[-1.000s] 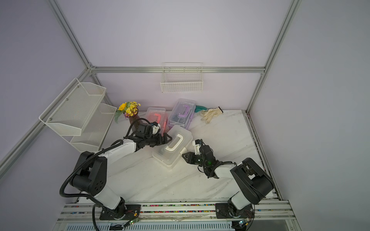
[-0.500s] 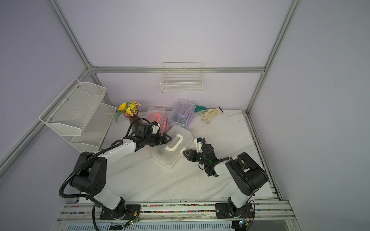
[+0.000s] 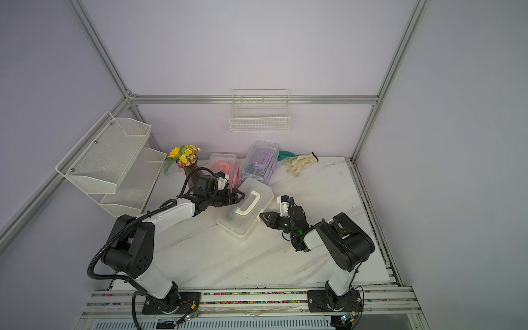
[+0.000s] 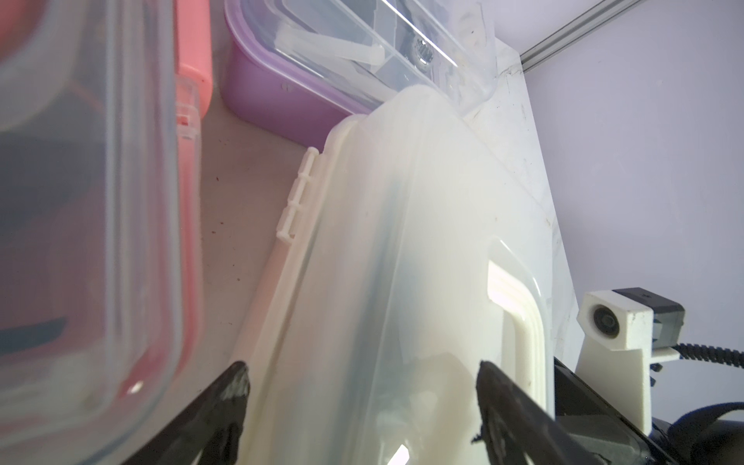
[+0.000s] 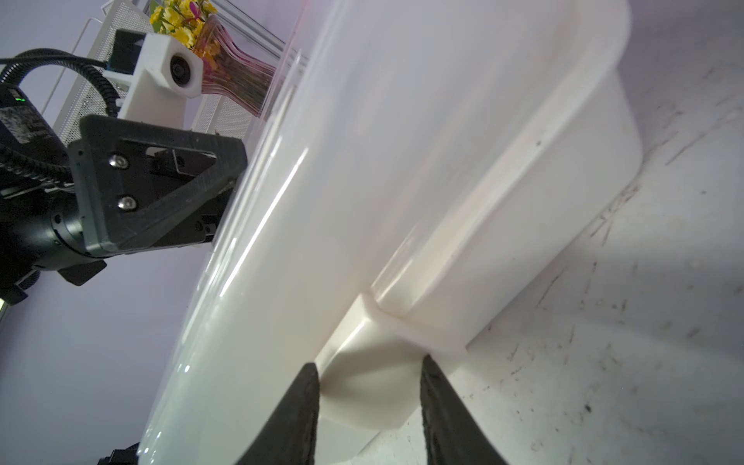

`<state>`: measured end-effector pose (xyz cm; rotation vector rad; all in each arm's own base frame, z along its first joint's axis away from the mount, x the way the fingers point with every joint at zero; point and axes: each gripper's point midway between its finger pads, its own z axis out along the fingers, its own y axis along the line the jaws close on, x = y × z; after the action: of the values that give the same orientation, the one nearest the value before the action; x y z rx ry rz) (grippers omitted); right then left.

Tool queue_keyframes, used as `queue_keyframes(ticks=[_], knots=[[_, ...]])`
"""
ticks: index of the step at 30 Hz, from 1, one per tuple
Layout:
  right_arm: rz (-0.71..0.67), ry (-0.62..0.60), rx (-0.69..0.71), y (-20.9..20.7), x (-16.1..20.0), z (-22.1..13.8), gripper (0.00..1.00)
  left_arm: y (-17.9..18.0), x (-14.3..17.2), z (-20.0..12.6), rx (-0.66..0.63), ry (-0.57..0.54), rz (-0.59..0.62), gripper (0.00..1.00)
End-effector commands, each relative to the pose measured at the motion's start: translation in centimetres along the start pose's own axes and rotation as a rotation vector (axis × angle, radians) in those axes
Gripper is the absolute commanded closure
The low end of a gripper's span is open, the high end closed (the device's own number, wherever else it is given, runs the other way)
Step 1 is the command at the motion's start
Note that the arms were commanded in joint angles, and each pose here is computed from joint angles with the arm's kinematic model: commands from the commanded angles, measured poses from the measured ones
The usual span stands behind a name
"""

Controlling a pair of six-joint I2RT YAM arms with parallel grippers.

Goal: Close toolboxes
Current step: Fasten the toolbox latch on the toolbox.

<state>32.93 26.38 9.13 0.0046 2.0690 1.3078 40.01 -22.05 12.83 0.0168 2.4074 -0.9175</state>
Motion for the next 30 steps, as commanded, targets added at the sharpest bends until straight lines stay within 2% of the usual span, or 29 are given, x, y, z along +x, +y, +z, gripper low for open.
queue_keyframes(ticks=[1, 12, 16, 23, 30], knots=[[-0.031, -0.034, -0.076, 1.9, -1.0, 0.7, 0.55, -1.5, 8.2, 1.9, 0.085, 0.277, -0.092, 0.14], [-0.010, -0.044, -0.157, 2.6, -0.8, 0.9, 0.55, -1.7, 8.8, 2.1, 0.103, 0.281, -0.126, 0.14], [-0.035, -0.056, -0.136, 2.7, -1.1, 0.7, 0.54, -1.6, 8.8, 2.0, 0.099, 0.276, -0.132, 0.15], [-0.130, -0.075, 0.012, 2.4, -2.6, -1.1, 0.52, -1.7, 7.7, 2.0, 0.084, 0.241, -0.142, 0.11], [-0.202, -0.154, 0.216, 0.6, -6.9, -4.3, 0.45, -2.4, 5.1, 0.8, 0.074, 0.178, -0.110, 0.07]])
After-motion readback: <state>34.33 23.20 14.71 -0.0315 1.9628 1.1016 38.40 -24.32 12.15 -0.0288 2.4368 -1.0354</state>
